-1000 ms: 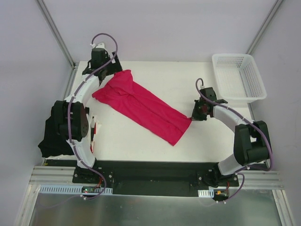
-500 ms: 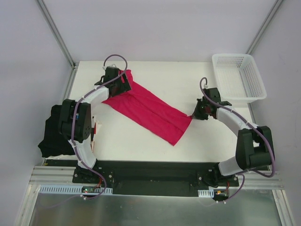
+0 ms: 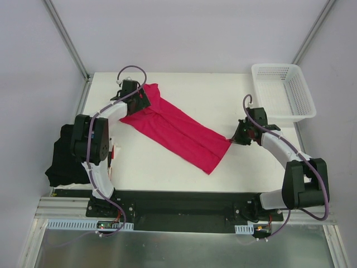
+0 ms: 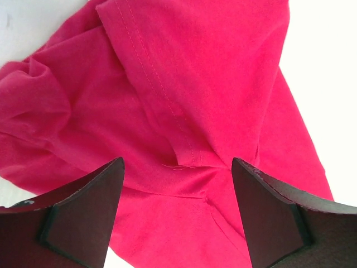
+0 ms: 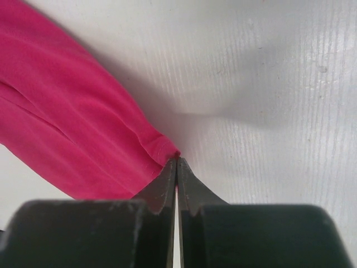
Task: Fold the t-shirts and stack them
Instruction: Rotate the tshirt 90 degrees
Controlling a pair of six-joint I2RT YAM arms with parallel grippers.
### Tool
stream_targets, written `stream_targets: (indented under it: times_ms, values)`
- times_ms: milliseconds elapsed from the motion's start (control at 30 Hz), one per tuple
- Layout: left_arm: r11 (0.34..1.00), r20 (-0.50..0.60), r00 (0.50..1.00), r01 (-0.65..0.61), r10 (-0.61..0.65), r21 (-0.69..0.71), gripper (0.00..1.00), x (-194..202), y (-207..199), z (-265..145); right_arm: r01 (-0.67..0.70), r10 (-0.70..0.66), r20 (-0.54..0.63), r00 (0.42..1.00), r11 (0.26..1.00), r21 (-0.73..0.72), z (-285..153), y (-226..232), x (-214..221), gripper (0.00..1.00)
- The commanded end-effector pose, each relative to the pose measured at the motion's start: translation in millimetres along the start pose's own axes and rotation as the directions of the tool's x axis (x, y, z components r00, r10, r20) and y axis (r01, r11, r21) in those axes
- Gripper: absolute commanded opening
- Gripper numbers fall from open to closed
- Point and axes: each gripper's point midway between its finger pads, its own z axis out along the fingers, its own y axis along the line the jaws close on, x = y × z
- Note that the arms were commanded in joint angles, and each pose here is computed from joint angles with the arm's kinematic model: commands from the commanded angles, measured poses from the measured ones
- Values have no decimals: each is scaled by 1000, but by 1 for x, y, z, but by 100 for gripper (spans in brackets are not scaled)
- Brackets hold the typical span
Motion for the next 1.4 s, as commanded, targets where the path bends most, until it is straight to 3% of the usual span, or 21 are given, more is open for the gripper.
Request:
stream_targets:
  times_ms: [0,133,300,467,1000,1100,1267,1367]
  values:
    - [998,-6,999,34,-34,44,76,-2,-15,7,-8,9,27,1000,1000,-27,-5,6,-9,1]
    - [998,-30,999,40,-39,55,75,6,-21,12,-11,12,20,1000,1000,-27,-3,6,-9,1]
    - [997,-44,999,30,-27,68,73,12,-28,15,-10,10,25,1000,1000,18,-3,-2,-10,25]
    - [997,-51,998,25,-21,79,71,13,-31,18,-25,24,19,1000,998,52,-3,-14,-6,32]
    - [997,-69,997,31,-26,71,63,20,-32,29,-43,41,42,998,998,50,-8,-20,-8,13]
    - [997,-68,997,32,-27,72,58,20,-32,31,-44,43,33,999,998,54,-6,-21,-6,11]
    - [997,-75,997,31,-25,74,37,22,-32,34,-48,47,25,999,997,55,-3,-23,-4,10]
    - [997,-71,997,26,-21,77,34,21,-33,33,-50,49,12,999,997,51,0,-22,-2,9]
